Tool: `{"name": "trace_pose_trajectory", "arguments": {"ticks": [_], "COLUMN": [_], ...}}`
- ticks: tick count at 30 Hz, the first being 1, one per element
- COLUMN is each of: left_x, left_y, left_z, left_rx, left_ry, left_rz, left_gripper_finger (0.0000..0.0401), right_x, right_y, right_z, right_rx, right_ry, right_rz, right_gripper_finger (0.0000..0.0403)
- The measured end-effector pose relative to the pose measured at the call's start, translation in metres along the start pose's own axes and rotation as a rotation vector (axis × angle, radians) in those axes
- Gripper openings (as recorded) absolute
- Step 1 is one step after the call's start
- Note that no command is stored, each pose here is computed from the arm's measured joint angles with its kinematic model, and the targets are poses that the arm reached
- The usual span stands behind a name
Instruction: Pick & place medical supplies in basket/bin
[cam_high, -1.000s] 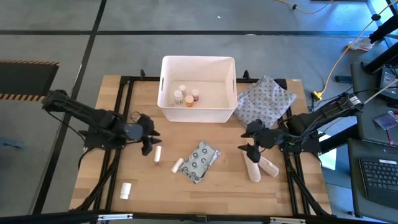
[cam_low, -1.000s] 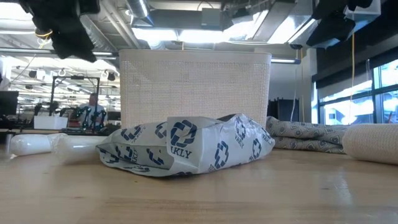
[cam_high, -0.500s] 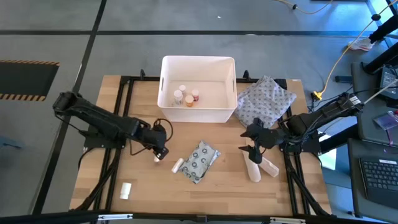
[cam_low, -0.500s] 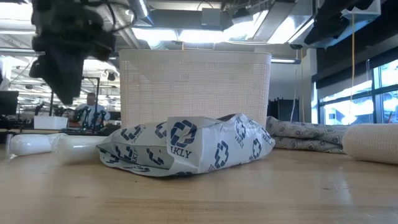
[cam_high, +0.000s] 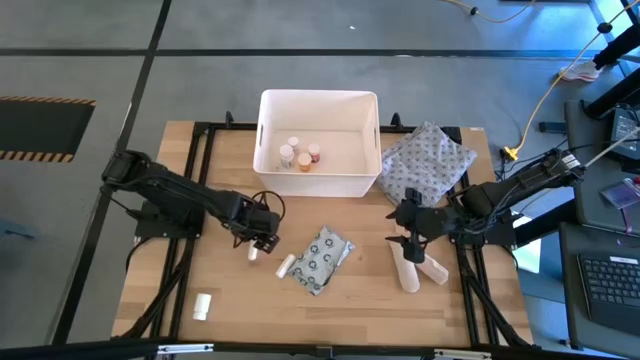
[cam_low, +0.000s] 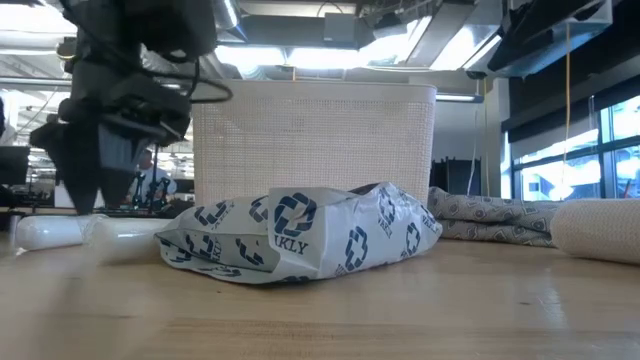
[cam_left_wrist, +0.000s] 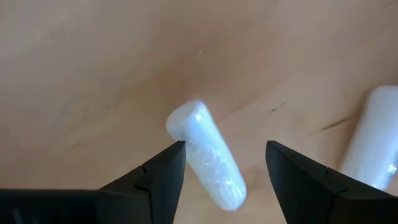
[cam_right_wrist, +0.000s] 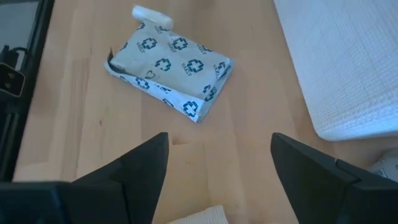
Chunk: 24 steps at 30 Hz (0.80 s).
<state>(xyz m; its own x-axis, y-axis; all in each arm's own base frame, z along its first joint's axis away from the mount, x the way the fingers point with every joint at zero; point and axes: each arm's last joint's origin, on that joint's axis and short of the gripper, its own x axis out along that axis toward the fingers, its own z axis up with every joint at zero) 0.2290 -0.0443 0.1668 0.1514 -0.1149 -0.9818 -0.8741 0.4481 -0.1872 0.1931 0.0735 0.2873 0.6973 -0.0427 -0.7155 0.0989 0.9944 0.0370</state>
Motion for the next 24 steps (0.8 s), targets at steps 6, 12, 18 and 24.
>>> {"name": "trace_pose_trajectory", "arguments": {"ticks": [6, 12, 18, 24], "left_x": [0.017, 0.029, 0.027, 0.001], "left_y": [-0.001, -0.002, -0.002, -0.016], "left_z": [0.001, 0.001, 0.001, 0.008], "left_rx": [-0.039, -0.044, 0.068, 0.261], "left_ry": [0.044, 0.102, 0.161, 0.158], "left_rz": [0.063, 0.101, 0.067, -0.080], "left_gripper_finger": [0.0207, 0.0163, 0.0092, 0.0038], "right_x": [0.000, 0.000, 0.000, 0.000], "right_y": [0.000, 0.000, -0.001, -0.001], "right_z": [0.000, 0.000, -0.002, -0.002], "right_rx": [-0.069, -0.098, -0.099, -0.101], "right_ry": [0.002, 0.006, 0.017, 0.017], "right_rz": [-0.001, -0.002, -0.006, -0.006], "right_gripper_finger": [0.0283, 0.0283, 0.0283, 0.0283]}}
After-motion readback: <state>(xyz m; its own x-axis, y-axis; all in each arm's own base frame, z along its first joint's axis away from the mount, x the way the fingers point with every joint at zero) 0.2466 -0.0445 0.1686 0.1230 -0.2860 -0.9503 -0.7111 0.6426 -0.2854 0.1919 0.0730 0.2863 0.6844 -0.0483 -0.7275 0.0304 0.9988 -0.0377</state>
